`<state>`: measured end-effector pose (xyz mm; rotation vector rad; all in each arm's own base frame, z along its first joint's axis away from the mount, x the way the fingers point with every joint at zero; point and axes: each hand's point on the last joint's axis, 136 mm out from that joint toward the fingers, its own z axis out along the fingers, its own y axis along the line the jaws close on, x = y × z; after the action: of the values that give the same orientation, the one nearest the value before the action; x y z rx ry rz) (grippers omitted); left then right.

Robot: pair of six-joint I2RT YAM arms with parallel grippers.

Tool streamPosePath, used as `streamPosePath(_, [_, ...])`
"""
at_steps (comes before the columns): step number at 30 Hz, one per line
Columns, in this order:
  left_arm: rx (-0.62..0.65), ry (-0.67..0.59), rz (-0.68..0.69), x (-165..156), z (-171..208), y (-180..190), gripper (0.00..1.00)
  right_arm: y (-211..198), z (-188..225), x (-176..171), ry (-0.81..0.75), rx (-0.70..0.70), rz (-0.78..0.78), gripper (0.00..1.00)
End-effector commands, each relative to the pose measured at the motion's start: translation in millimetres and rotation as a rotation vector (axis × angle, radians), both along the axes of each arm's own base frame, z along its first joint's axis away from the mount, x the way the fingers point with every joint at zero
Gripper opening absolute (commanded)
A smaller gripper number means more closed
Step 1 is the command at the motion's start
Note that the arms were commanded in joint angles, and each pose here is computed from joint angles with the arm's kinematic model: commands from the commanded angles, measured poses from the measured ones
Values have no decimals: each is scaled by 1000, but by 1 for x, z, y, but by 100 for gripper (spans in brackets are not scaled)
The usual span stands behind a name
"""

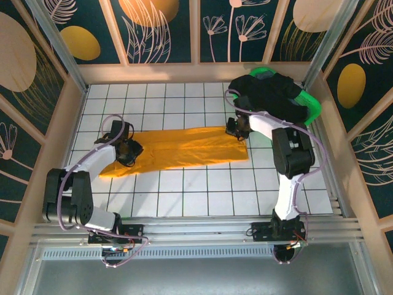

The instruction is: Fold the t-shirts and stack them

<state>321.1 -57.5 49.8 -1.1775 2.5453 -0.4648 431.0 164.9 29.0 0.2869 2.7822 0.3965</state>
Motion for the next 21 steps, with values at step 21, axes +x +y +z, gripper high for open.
streamPosePath(21, [-86,-121,-325,235,-42,-112,30,-24,-59,-254,511,-295,-2,10])
